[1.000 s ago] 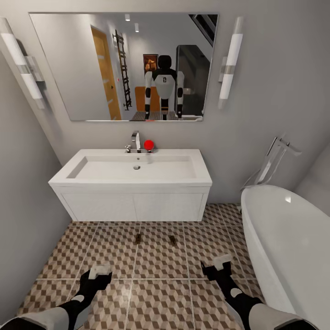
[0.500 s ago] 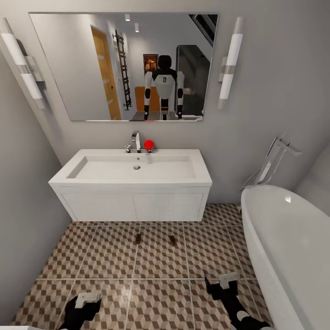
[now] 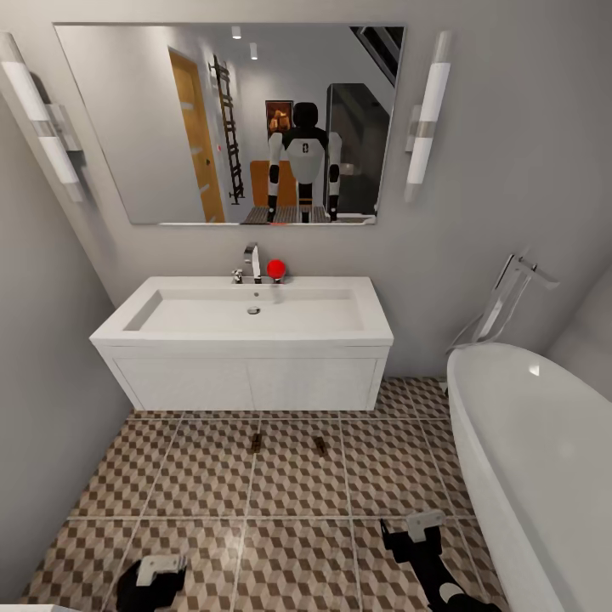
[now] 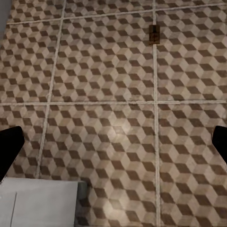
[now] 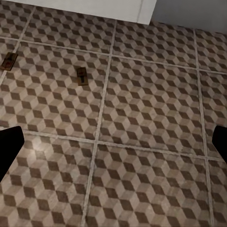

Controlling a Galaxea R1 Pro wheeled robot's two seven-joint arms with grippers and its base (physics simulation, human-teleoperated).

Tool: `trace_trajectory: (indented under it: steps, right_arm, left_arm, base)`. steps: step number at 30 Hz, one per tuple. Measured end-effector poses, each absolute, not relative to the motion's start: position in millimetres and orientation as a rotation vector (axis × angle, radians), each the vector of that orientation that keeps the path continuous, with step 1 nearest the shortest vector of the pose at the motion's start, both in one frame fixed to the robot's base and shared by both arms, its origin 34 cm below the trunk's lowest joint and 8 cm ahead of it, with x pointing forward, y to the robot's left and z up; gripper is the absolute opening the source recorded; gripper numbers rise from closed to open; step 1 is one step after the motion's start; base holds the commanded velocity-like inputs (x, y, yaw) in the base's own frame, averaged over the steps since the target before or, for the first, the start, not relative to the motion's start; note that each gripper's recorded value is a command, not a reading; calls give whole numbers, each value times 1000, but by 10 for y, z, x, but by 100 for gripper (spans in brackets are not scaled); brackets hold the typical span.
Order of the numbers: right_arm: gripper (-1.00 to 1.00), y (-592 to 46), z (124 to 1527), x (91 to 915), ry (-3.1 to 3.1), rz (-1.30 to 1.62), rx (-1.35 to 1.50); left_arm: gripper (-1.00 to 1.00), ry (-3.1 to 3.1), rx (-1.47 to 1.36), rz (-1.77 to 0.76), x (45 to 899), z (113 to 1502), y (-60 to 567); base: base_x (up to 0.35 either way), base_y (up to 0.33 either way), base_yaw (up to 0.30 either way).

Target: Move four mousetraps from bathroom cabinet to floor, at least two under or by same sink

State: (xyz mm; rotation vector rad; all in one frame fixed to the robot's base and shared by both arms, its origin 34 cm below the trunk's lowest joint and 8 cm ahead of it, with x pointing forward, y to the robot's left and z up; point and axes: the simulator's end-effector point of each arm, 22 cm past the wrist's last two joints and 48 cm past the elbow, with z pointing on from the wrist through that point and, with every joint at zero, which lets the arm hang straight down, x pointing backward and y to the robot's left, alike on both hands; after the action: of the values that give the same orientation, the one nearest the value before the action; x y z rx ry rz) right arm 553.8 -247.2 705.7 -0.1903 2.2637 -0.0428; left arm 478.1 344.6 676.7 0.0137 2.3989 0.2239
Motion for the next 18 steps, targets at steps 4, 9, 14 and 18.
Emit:
trace_trajectory:
  steps: [4,9,14,18]
  right_arm:
    - [100,-2471,7055,5536,2264,-43,-190]
    - [100,-2470,7054,5535,2265,-43,-190]
    - [100,-2470,7054,5534,2265,-43,-190]
    - [100,-2470,7054,5534,2265,-43,-190]
  left_arm:
    - [100,2326,-19,243,4880,6879,3484]
    - [100,2202,-45,253,4989,7077,3516]
    - [100,2144,-52,256,4894,7153,3518]
    - [100,2117,-50,255,4725,7173,3504]
  base:
    - [0,0,0]
    - [0,0,0]
    - [0,0,0]
    - [0,0,0]
